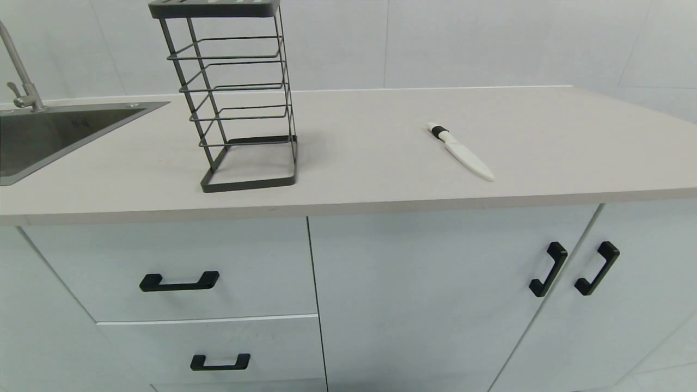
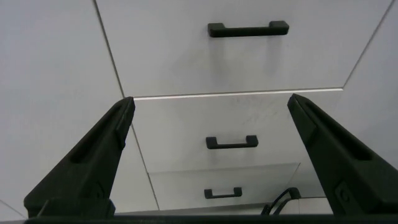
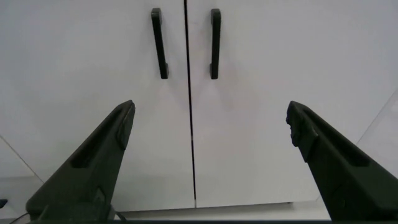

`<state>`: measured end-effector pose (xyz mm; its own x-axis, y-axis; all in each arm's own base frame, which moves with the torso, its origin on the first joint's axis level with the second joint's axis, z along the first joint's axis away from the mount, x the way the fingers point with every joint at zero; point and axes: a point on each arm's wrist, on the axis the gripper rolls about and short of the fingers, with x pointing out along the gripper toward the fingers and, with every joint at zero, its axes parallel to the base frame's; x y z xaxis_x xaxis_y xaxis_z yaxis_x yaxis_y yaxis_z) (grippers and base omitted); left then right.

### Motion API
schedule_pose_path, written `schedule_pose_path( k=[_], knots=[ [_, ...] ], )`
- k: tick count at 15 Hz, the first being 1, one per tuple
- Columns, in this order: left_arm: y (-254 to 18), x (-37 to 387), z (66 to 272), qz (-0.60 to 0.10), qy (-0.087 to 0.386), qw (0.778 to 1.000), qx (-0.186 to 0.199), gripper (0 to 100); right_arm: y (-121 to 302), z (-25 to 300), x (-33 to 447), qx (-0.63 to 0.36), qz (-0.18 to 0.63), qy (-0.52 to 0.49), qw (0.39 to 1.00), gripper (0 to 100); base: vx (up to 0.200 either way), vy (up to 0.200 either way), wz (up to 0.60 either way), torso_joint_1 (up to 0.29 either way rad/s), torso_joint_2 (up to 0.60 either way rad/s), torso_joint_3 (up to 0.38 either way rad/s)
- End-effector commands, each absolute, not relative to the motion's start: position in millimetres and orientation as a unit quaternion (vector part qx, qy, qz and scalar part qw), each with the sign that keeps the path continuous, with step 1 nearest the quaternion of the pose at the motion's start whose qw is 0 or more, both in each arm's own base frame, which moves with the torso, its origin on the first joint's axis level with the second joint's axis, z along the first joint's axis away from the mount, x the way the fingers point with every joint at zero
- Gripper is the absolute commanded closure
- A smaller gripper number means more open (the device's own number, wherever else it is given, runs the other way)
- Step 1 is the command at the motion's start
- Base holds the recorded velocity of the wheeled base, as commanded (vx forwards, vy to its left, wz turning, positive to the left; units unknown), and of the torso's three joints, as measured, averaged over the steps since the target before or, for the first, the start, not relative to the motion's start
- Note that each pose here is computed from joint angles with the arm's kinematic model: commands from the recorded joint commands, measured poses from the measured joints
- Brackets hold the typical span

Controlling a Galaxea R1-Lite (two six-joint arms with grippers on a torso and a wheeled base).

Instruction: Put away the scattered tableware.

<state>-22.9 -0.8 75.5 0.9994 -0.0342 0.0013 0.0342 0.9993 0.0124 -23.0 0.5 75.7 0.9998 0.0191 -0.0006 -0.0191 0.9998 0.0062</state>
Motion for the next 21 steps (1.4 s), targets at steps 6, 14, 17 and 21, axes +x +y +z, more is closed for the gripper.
schedule_pose_path(
  k=[6,14,17,21],
  knots=[
    [-0.8,-22.8,75.5,-0.017,0.0,1.0,0.006,0,0.5,75.6,-22.9,0.003,0.01,0.001,1.0,0,0.0,0.0,0.0,0.159,-0.15,-0.101],
    [-0.8,-22.8,75.5,-0.017,0.0,1.0,0.006,0,0.5,75.6,-22.9,0.003,0.01,0.001,1.0,0,0.0,0.0,0.0,0.196,-0.53,-0.212],
    [-0.8,-22.8,75.5,-0.017,0.0,1.0,0.005,0,0.5,75.6,-22.9,0.003,0.01,0.001,1.0,0,0.0,0.0,0.0,0.26,-0.5,-0.222],
    [-0.8,-22.8,75.5,-0.018,0.0,1.0,0.005,0,0.5,75.6,-22.9,0.003,0.01,0.001,1.0,0,0.0,0.0,0.0,0.339,-0.5,-0.244]
  ],
)
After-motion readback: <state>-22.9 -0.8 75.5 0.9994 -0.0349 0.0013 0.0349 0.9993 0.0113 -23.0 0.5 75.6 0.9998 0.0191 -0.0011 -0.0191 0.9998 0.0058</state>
